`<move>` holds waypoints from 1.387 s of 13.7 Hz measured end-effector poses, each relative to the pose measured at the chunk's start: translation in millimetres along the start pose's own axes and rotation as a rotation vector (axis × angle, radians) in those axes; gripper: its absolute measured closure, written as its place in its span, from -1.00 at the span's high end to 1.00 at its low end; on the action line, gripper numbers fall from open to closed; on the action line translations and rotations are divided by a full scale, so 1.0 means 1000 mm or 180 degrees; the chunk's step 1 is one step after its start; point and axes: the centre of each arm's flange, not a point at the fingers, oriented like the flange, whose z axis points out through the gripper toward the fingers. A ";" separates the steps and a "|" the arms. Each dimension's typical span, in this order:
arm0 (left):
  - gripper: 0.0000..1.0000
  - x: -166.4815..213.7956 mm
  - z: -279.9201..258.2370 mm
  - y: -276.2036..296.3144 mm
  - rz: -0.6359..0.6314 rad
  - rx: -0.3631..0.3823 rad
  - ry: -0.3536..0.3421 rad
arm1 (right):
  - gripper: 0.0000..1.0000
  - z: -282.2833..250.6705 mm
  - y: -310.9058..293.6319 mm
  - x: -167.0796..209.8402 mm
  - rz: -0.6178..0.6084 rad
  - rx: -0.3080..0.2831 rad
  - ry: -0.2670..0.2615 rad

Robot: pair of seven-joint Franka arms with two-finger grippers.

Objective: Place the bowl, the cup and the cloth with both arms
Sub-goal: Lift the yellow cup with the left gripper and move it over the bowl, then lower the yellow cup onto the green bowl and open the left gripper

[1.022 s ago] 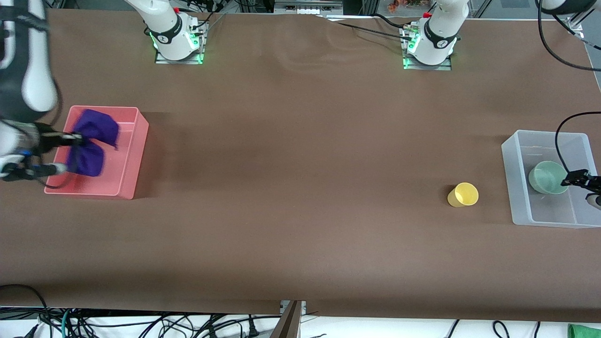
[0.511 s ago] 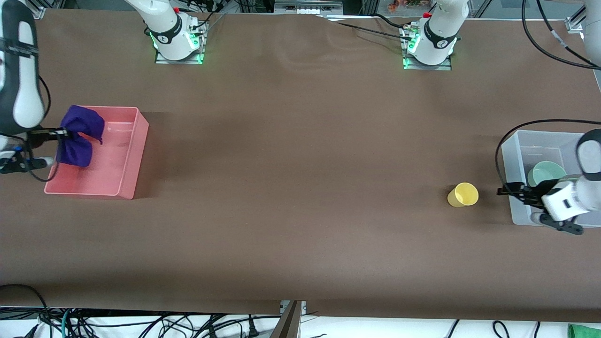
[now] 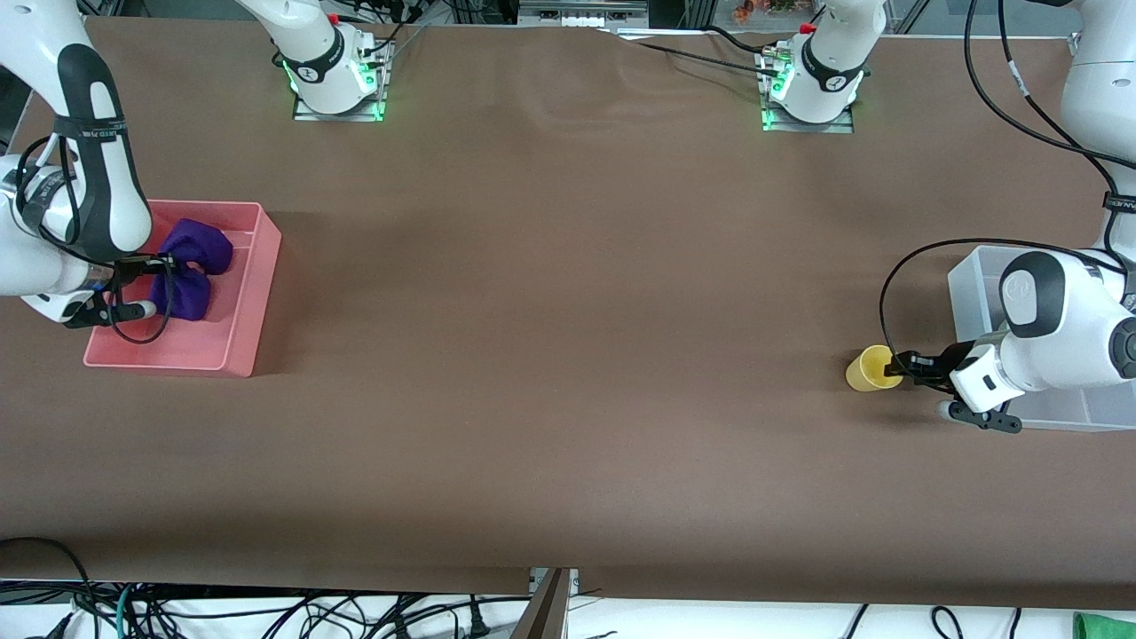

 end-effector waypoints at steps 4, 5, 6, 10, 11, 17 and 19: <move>-0.88 -0.002 0.006 -0.003 -0.0055 -0.0021 -0.0025 | 0.38 -0.116 -0.013 -0.002 0.0015 0.0303 0.0273; -0.95 -0.002 0.004 -0.004 -0.0064 -0.0027 -0.0033 | 0.57 -0.158 -0.026 -0.003 -0.0086 0.0293 0.0352; -0.94 -0.002 -0.001 -0.006 -0.0079 -0.0042 -0.0069 | 0.80 -0.197 -0.047 -0.003 -0.0218 0.0264 0.0446; -0.94 -0.003 -0.086 -0.022 -0.0160 -0.0062 -0.0278 | 1.00 -0.268 -0.132 -0.003 -0.0444 0.0091 0.0617; -0.94 -0.007 -0.116 -0.031 -0.0152 -0.0028 -0.0304 | 1.00 -0.273 -0.155 -0.005 -0.0337 0.0043 0.0585; -0.94 -0.076 -0.162 -0.168 0.0692 0.0359 -0.0485 | 1.00 -0.330 -0.189 -0.036 -0.0115 -0.0047 0.0884; -0.94 -0.094 -0.149 -0.214 0.0916 0.0461 -0.0444 | 1.00 -0.334 -0.185 -0.047 -0.0088 -0.0035 0.0846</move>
